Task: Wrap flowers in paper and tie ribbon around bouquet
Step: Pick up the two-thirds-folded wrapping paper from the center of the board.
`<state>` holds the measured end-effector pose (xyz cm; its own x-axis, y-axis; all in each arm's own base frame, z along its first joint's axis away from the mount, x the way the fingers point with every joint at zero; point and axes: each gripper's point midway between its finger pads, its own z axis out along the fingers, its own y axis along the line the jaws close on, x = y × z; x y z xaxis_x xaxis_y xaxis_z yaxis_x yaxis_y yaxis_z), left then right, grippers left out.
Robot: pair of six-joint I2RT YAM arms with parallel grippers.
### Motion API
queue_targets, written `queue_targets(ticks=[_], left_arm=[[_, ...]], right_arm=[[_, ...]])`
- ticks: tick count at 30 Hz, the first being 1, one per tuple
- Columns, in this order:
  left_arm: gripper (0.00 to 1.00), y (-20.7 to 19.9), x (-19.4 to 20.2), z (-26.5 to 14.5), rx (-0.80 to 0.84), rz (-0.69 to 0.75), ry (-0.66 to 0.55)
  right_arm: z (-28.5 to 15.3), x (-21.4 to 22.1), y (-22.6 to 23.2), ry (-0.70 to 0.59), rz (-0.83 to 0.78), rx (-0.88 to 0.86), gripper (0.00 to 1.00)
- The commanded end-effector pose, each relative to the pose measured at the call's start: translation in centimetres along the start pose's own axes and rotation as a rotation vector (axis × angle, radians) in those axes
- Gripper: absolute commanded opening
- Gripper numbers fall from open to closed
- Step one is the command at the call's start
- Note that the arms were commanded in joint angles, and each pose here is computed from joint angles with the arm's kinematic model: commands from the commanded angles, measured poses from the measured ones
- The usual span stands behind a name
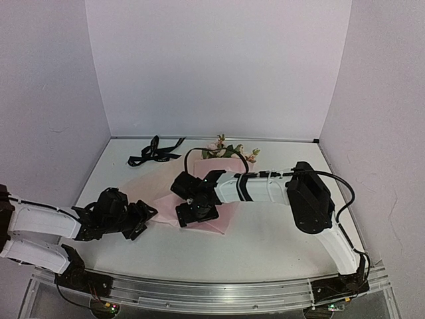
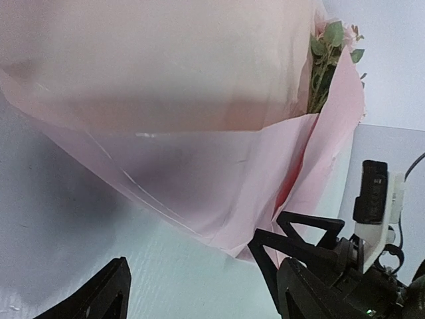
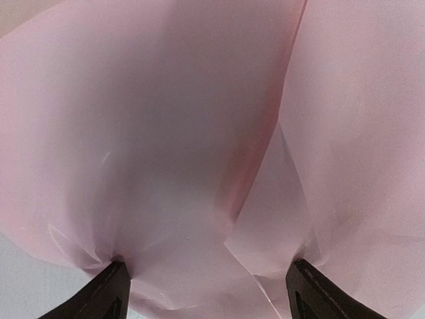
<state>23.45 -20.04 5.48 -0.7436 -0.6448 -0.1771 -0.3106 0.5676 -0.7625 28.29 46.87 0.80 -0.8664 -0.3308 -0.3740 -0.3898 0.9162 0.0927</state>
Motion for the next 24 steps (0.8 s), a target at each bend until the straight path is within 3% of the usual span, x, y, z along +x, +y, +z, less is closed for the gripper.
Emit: queue_targets(ticks=[1, 6, 10, 18, 22, 24], left_arm=[[0.78, -2.2, 0.0, 1.6, 0.047, -0.066, -0.037], [0.75, -2.7, -0.3, 3.0, 0.085, -0.105, -0.072], [0.63, -1.8, -0.9, 3.7, 0.061, -0.137, -0.113], [0.14, 0.2, -1.9, 3.4, 0.003, -0.103, -0.183], [0.02, 0.3, -3.0, 2.5, -0.013, -0.020, -0.234], [0.00, 0.3, -3.5, 2.0, -0.009, 0.016, -0.254]], right_arm=[[5.0, 7.9, -3.7, 0.267, 0.002, 0.099, 0.84], [4.9, 7.9, -3.7, 0.266, 0.000, 0.096, 0.84], [4.9, 8.0, -3.6, 0.269, 0.001, 0.091, 0.85], [5.0, 8.2, -3.8, 0.274, -0.004, 0.095, 0.88], [5.2, 8.5, -3.9, 0.280, -0.007, 0.097, 0.89], [5.2, 8.6, -4.0, 0.283, -0.007, 0.099, 0.89]])
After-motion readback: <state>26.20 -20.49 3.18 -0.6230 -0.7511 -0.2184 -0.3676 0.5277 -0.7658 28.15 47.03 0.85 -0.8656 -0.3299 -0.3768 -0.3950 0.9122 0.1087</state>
